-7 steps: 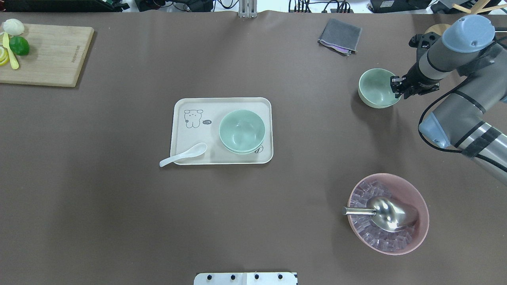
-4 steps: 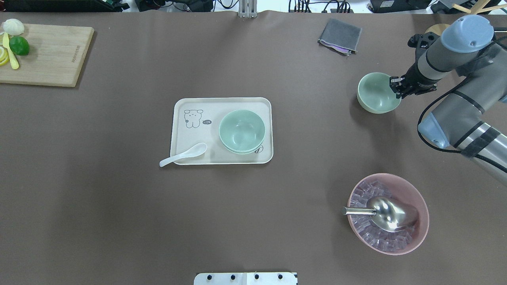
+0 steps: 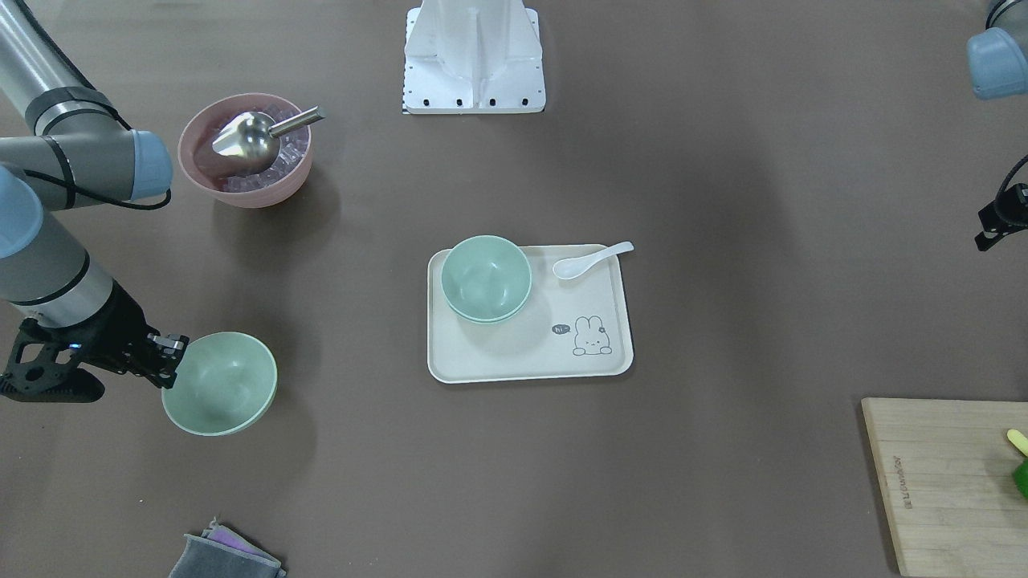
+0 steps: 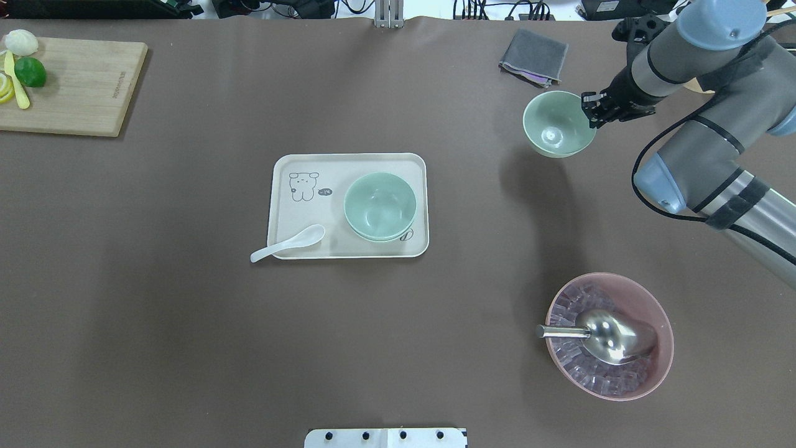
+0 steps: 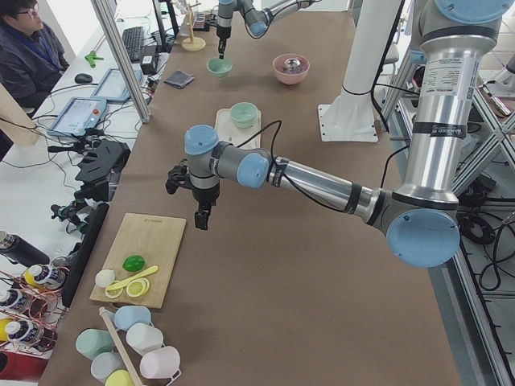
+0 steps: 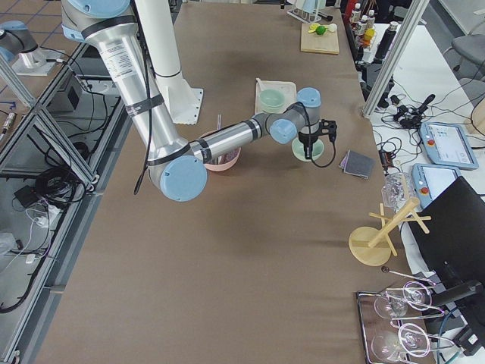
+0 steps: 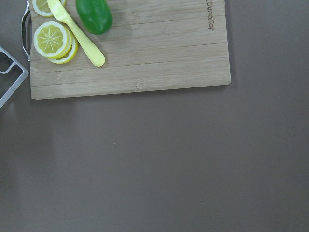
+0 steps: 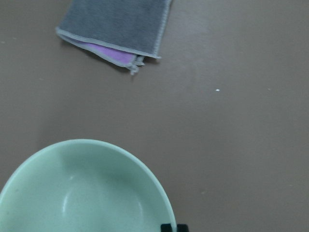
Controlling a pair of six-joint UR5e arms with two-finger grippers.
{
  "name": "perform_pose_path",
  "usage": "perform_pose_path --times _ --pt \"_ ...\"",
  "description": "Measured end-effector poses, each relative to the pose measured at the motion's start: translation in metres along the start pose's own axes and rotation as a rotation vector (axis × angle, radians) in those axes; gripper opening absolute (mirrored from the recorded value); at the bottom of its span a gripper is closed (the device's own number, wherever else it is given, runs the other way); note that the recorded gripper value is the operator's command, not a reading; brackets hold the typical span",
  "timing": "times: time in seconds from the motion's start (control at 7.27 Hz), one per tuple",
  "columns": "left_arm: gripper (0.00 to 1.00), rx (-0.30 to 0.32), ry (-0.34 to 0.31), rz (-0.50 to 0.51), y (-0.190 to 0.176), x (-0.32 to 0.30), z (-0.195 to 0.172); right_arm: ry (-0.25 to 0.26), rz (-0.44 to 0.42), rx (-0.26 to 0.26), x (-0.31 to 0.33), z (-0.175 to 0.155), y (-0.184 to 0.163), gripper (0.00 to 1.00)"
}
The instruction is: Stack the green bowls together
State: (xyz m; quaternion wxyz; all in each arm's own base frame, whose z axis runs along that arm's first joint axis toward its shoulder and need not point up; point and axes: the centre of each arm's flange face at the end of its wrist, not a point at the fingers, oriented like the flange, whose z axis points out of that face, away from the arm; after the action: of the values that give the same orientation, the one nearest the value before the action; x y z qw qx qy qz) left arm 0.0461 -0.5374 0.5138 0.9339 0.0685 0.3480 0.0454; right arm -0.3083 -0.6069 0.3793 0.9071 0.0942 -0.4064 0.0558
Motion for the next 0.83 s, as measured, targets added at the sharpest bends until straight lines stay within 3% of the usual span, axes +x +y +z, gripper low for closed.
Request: perform_pose_path --times 0.14,0.41,0.83 --pt "0.98 0.000 0.000 0.000 0.000 0.000 0.000 -0.059 -0.022 0.006 -0.046 -0.019 0.020 0.00" --pt "0.98 0.001 0.001 -0.001 0.000 0.000 0.000 -0.134 0.042 -0.015 -0.145 -0.048 0.071 0.00" --pt "0.98 0.002 0.002 -0.004 0.005 -0.003 0.002 -0.065 0.078 -0.072 -0.261 -0.058 0.132 0.00"
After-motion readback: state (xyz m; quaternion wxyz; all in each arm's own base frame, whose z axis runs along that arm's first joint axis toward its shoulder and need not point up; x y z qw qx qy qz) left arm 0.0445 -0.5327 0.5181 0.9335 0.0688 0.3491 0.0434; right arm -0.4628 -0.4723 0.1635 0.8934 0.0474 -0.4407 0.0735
